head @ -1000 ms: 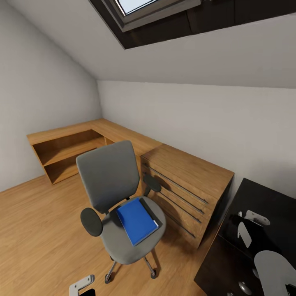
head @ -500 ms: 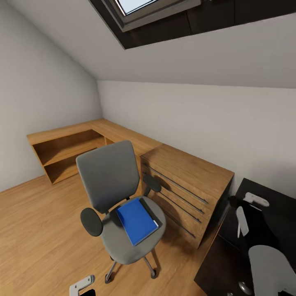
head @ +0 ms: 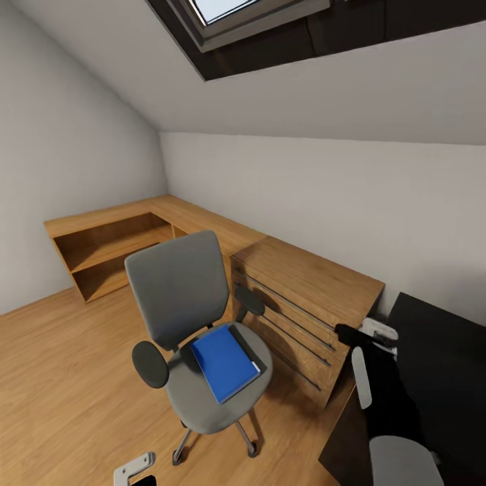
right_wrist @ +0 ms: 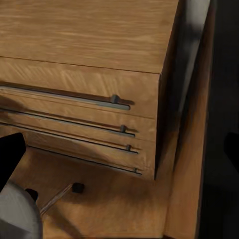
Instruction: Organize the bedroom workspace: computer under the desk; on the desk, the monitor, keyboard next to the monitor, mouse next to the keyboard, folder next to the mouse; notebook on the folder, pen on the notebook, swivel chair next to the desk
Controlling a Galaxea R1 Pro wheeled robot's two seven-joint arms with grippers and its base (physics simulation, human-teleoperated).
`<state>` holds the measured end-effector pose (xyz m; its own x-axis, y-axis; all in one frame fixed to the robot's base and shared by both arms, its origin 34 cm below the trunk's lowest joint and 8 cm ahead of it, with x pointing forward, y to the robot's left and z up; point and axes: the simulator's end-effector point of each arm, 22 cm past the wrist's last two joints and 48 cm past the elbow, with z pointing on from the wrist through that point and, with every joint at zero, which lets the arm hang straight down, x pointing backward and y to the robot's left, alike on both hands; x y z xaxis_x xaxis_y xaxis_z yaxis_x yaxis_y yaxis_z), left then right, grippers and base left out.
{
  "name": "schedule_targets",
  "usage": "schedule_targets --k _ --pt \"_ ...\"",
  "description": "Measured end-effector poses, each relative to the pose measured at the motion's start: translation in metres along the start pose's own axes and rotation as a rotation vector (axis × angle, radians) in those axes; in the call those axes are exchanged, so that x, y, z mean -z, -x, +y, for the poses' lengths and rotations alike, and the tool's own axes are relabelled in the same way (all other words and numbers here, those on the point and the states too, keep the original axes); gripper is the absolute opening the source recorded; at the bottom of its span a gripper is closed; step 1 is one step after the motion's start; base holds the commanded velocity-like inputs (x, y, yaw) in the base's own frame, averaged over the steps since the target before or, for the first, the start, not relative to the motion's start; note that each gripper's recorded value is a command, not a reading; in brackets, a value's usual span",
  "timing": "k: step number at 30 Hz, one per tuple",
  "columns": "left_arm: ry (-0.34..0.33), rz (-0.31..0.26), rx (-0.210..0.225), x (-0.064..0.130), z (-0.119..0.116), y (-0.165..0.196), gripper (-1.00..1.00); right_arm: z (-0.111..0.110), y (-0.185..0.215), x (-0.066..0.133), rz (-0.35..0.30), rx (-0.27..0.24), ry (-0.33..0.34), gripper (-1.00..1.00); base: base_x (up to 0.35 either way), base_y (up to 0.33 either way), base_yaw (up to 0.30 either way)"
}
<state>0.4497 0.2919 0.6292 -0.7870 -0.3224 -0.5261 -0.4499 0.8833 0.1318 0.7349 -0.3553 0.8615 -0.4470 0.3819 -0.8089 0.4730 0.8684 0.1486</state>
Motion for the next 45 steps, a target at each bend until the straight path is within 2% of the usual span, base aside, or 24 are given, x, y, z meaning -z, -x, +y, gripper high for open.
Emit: schedule_targets --k 1,5,23,37,40,41,45 --pt "0.001 0.0 0.0 0.0 0.001 0.0 1.0 0.017 -0.007 0.003 0.009 0.014 0.028 1.0 0.0 0.0 0.0" --pt "0.002 0.0 0.0 0.0 0.001 0.0 1.0 0.038 -0.02 0.009 0.021 0.058 0.065 1.0 0.0 0.0 0.008" --pt "0.029 0.006 0.003 -0.005 0.012 -0.002 1.0 0.077 -0.045 0.014 0.048 0.137 0.129 1.0 0.0 0.0 0.259" --pt "0.03 0.003 0.009 -0.005 0.012 0.0 1.0 0.08 -0.048 0.014 0.051 0.15 0.134 1.0 0.0 0.0 0.226" --pt "0.032 -0.007 0.048 -0.006 0.013 0.011 1.0 0.081 -0.046 0.015 0.048 0.15 0.137 1.0 0.0 0.0 0.016" --pt "0.032 -0.013 0.074 -0.008 0.013 0.017 1.0 0.082 -0.047 0.014 0.048 0.152 0.14 1.0 0.0 0.0 0.005" --pt "0.03 -0.015 0.086 -0.014 0.012 0.017 1.0 0.084 -0.053 0.011 0.048 0.157 0.148 1.0 0.0 0.0 0.002"
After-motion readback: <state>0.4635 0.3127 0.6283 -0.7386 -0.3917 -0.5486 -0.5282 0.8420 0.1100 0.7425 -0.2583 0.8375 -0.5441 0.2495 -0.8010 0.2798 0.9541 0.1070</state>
